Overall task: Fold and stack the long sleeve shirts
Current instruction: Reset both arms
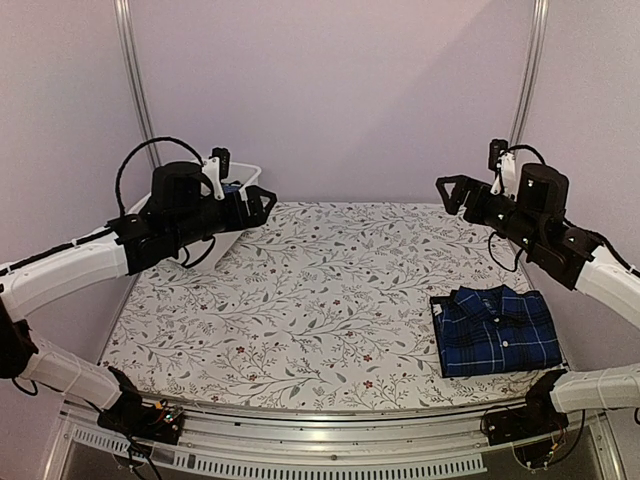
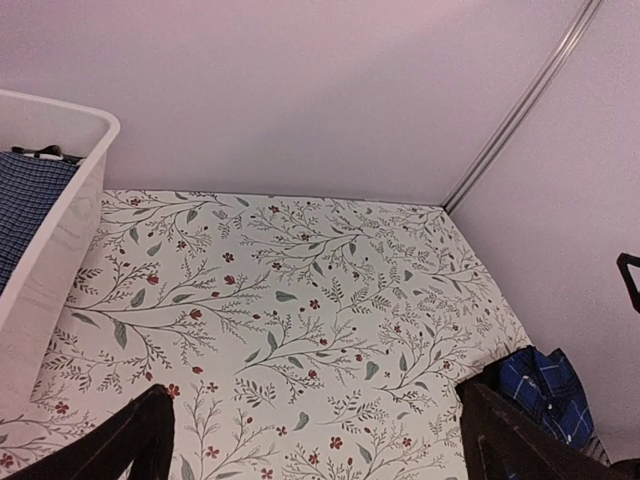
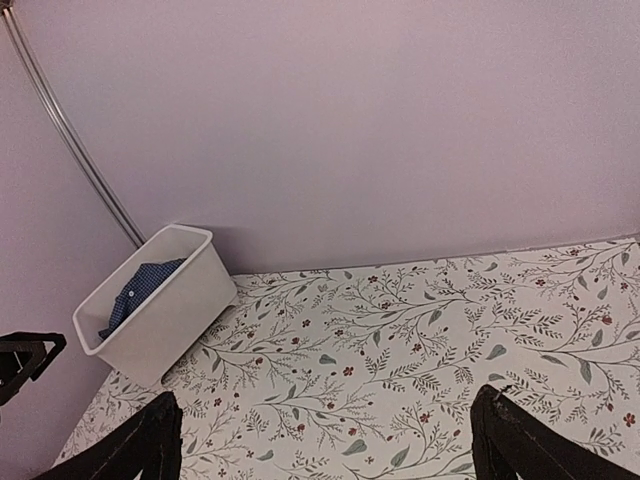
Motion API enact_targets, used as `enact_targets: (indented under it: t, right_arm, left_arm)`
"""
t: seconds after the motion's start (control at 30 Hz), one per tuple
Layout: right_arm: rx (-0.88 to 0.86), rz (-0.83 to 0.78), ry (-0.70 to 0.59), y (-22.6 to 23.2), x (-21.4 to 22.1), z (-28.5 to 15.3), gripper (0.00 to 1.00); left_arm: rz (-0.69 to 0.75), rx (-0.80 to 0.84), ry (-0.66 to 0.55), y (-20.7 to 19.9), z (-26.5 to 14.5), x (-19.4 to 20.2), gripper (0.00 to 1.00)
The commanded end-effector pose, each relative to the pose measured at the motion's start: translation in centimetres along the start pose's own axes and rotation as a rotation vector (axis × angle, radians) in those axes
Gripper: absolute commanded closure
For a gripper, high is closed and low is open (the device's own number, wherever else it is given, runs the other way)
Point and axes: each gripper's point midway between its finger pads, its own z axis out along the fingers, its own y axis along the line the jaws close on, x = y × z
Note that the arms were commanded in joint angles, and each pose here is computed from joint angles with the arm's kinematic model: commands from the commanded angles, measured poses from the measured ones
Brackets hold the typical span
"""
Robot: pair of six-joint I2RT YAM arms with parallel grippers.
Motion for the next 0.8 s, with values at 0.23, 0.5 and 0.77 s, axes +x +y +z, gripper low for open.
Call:
enact_targets:
  t: [0.23,0.5,0.77]
  right_arm:
    - [-0.020,-0.005,-0.009,0.35,0.09,-0.28,0.01]
    - [-0.018,-0.005,-0.005,0.28,0.29,-0.21,0.01]
    - [-0.017,-0.005,-0.003,0.26,0.35,-0.16,0.01]
  left_arm:
    - [0.003,-0.010,-0.031,0.59,-0.36,-0.50,0.00]
    - [0.003,-0.013,-0.027,0.73,-0.39,-0.29,0.00]
    - [0.002,-0.015,-0.026,0.83,-0.44,-0.17,0.00]
